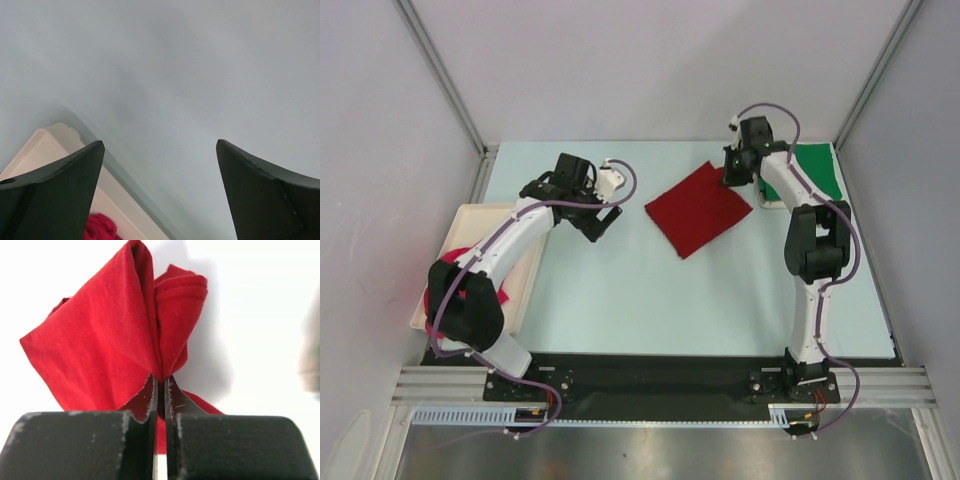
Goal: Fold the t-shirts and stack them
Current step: Neatly place the folded tshirt to the corner
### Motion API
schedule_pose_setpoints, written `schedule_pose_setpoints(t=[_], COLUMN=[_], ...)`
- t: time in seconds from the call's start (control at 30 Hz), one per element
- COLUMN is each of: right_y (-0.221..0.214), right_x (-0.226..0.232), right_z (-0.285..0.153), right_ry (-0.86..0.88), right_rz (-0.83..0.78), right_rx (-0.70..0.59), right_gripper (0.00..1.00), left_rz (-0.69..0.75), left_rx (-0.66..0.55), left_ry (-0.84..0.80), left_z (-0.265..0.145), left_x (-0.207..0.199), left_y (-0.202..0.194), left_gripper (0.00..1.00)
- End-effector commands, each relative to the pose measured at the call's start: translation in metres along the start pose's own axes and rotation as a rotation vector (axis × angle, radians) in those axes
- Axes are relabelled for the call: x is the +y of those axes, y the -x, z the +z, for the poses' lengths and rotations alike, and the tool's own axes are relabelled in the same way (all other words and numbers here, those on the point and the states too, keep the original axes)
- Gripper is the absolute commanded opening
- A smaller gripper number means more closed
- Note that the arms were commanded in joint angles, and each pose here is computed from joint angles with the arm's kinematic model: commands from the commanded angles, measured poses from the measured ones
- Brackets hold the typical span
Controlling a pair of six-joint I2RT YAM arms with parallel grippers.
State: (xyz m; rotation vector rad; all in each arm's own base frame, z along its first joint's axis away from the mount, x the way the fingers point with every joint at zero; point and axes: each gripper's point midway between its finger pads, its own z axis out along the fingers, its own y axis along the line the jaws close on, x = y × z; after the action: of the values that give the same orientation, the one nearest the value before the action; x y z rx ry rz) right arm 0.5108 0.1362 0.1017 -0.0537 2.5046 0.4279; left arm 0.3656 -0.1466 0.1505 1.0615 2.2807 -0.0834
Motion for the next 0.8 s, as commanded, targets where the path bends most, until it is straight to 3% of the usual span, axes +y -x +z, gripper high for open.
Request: schedule_pose_setpoints(t=[0.0,0.13,0.2,0.33,0.57,0.77], right_y=[0.025,0.092,0.104,0.147,0.170,0.187], right_x=[-0.048,-0.071,-0.080,-0.085,-0.093,-0.094], right_z=[-0.024,-0.066,-0.076,-0.117,-0.159,-0.195], right_ry=[-0.233,-0.430,-0.492,-0.593,-0.693,-0.655], right_rz=[-0.129,-0.205,-0.241,-0.286,-0.369,-0.379], right_rx=[0.021,-0.112,-0.126,-0.270,-0.337,-0.416], right_gripper=[0.00,0.00,0.00,0.00,0.00,0.00], left_rz=[0.009,0.000,-0.002,-0.002,0.005,0.002], left_rx=[-0.001,-0.012,-0.008,-0.001,0.004,0.003], left_ry=[0.089,0.108,0.111,0.104,0.117,0.117], left_z=[-0.025,-0.030,-0.028,-0.025,-0.023,-0.023], left_x=[0.021,0.026,0.027,0.026,0.029,0.029], left_y=[-0.002,-0.001,-0.002,-0.003,-0.004,-0.004], left_gripper=[1.00,1.00,1.00,1.00,1.00,1.00])
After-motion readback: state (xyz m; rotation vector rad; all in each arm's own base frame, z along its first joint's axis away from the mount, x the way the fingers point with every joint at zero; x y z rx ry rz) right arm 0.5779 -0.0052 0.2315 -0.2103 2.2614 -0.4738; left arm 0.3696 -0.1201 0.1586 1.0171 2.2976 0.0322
